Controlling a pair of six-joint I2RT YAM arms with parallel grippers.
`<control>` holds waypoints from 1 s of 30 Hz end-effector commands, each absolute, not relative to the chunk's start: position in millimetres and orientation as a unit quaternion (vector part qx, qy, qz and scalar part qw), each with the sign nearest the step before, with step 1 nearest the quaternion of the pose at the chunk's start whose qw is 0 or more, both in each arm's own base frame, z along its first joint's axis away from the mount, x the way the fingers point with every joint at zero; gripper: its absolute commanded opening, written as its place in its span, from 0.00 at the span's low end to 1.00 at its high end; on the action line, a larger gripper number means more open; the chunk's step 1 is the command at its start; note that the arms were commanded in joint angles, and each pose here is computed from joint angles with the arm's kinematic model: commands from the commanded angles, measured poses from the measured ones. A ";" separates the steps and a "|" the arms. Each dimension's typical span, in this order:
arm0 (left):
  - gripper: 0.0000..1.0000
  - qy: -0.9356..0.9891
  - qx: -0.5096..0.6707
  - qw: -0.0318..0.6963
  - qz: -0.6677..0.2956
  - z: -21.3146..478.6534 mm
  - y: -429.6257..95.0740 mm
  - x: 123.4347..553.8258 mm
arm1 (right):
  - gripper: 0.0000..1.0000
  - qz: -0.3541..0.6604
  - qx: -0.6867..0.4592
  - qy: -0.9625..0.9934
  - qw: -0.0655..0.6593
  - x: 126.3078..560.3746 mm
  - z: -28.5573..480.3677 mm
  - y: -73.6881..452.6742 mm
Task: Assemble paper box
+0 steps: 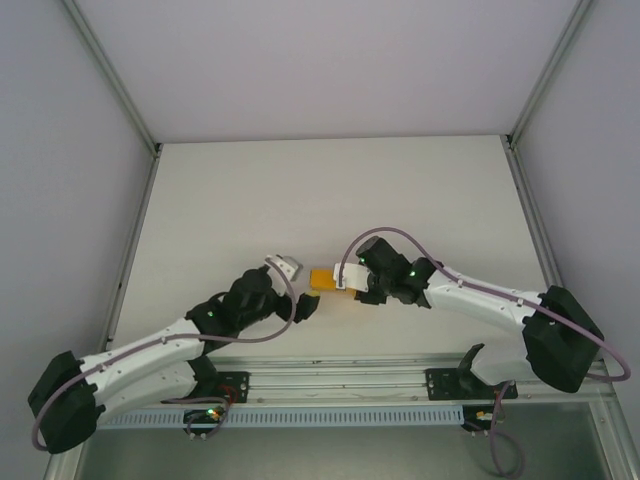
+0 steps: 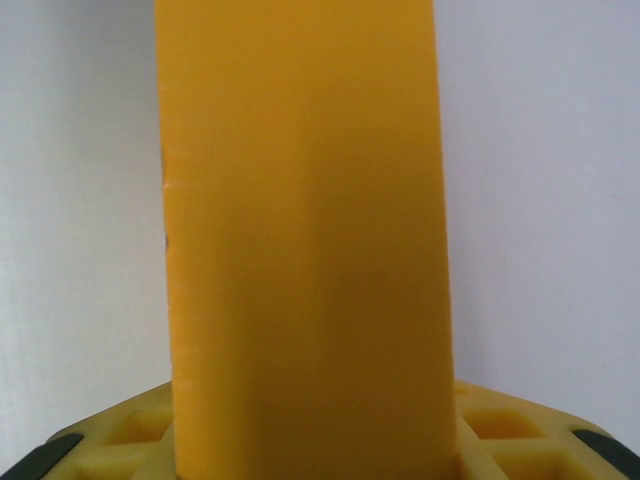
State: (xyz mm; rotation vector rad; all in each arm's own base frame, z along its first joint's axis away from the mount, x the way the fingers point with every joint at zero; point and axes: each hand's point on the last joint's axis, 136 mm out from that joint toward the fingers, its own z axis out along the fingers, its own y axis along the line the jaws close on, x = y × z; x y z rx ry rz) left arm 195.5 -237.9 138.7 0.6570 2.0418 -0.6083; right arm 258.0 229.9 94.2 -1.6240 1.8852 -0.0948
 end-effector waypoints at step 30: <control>1.00 0.895 0.021 0.405 -0.186 124.8 -153.0 233.6 | 1.00 -0.278 -0.635 0.632 0.346 340.1 44.5 229.7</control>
